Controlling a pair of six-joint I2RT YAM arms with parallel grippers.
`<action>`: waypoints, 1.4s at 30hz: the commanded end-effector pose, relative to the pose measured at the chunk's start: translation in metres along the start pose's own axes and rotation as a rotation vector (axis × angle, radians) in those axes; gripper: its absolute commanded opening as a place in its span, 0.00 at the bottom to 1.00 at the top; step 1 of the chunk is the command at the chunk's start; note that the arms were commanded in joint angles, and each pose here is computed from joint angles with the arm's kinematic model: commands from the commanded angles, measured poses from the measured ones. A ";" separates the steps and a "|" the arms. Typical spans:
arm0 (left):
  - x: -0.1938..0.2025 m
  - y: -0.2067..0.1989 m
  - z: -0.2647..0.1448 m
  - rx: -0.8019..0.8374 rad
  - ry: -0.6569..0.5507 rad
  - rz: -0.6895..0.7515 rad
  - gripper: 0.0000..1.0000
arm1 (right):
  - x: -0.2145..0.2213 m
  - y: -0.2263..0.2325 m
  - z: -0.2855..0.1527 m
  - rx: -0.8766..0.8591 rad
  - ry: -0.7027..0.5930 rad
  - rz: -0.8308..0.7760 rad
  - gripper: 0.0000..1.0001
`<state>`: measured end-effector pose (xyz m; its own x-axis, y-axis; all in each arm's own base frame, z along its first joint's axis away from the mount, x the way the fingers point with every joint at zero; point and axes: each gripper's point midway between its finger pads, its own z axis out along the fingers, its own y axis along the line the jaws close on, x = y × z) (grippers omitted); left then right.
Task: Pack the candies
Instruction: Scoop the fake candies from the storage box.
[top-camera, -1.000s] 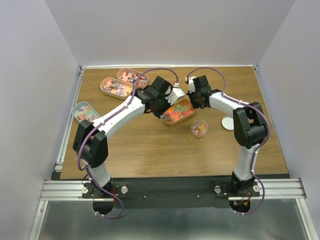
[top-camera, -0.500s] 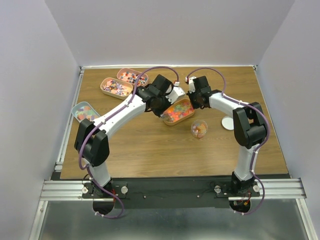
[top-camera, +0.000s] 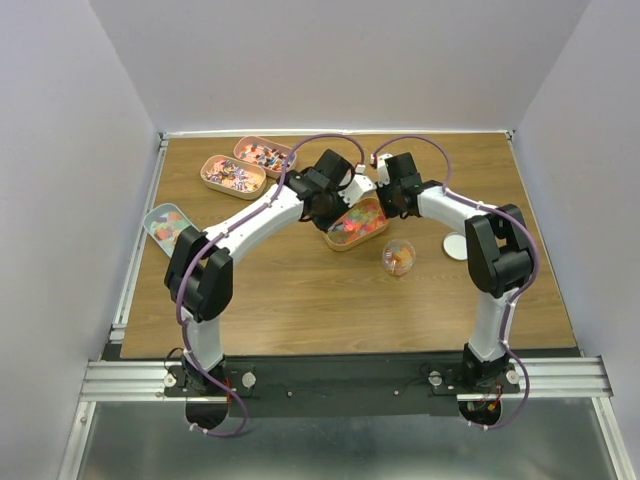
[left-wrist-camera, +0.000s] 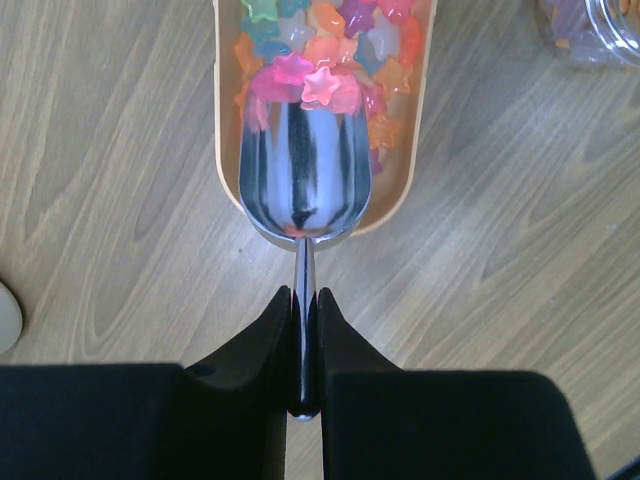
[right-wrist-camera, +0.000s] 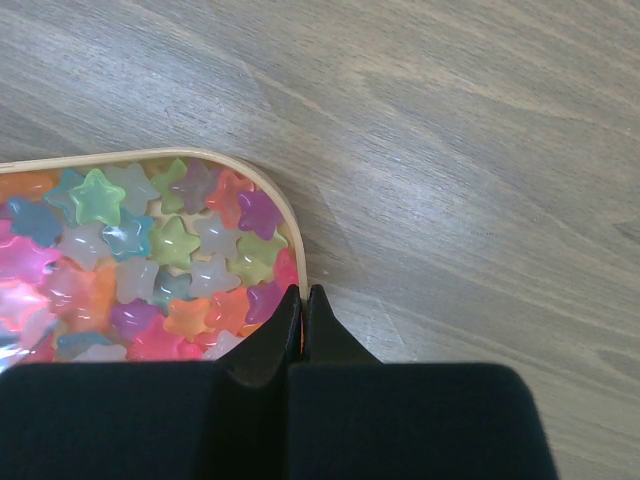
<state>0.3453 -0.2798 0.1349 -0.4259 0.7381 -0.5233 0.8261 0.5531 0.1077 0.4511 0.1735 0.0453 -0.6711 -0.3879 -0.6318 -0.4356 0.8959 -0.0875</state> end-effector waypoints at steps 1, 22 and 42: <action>-0.007 -0.006 0.021 0.031 -0.012 0.026 0.00 | -0.008 0.007 -0.004 -0.006 -0.038 -0.004 0.01; -0.031 -0.010 0.075 0.096 -0.098 0.035 0.00 | -0.011 0.017 -0.004 -0.060 -0.057 0.007 0.01; 0.001 -0.012 0.107 0.118 -0.175 -0.022 0.00 | -0.009 0.008 -0.010 -0.079 -0.067 0.045 0.01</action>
<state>0.3821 -0.3123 0.0528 -0.4058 0.6745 -0.6167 0.8356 0.5472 0.0486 0.4520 0.1694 0.0452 -0.6733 -0.3523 -0.6500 -0.4200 0.9058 -0.0559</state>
